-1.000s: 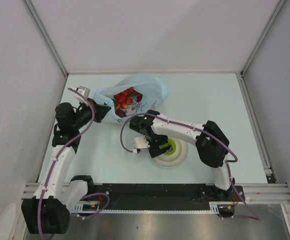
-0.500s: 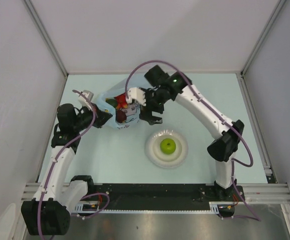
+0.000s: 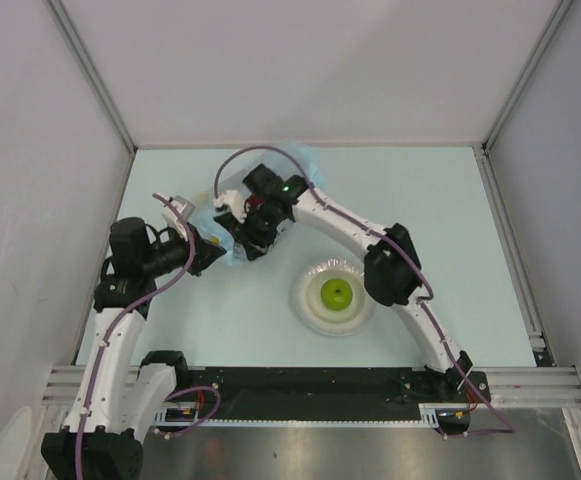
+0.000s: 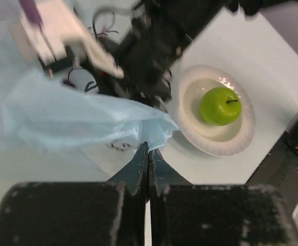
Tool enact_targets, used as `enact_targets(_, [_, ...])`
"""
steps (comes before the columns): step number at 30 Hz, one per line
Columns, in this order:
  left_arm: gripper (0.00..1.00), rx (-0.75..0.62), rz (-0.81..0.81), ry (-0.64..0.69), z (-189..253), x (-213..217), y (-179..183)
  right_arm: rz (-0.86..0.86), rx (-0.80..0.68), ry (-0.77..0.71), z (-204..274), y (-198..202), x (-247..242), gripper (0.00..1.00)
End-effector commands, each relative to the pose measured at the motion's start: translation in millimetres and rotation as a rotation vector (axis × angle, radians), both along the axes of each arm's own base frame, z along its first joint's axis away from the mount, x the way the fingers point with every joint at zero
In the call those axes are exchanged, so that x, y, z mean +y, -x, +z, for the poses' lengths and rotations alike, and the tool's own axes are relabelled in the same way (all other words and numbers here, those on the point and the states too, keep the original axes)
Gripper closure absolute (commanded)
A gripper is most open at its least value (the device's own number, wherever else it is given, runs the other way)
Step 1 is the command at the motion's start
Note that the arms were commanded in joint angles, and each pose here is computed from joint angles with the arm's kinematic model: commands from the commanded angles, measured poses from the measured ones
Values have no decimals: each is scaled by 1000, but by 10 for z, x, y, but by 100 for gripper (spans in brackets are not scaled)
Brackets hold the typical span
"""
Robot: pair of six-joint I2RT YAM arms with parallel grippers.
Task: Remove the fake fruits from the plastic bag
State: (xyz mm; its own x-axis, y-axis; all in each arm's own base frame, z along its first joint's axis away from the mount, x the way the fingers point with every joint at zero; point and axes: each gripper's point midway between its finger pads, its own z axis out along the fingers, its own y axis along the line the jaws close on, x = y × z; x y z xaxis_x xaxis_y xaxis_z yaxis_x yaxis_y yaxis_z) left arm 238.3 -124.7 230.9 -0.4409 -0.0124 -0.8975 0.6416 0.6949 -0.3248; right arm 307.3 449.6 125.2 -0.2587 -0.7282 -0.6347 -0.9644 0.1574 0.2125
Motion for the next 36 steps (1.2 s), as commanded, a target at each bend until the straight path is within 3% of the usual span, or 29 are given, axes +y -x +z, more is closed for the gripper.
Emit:
enact_targets(1, [100,1,157,-111,-112,320,-70,-48,-4,4,-54,270,361,53])
enact_targets(3, [100,-40,237,-230,-134,573,-146,-101,3,-3,-48,177,369,53])
enact_targets(7, [100,-124,213,-417,-152,758,-110,-276,-77,-49,87,-493,272,50])
enact_targets(8, [100,-138,179,-462,-238,772,-84,-289,-67,-69,114,-570,271,44])
enact_targets(13, [100,-97,177,-485,-448,804,-12,-297,-23,-169,139,-777,343,33])
enact_targets(21, [100,-64,212,-594,-475,1001,-70,-309,-28,-207,37,-823,539,32])
enact_targets(29, [100,-81,200,-470,-123,827,-181,-395,-140,-223,-87,-1136,723,28])
enact_targets(36, [100,-86,144,-382,175,671,-359,-422,-219,-326,-5,-1365,821,21])
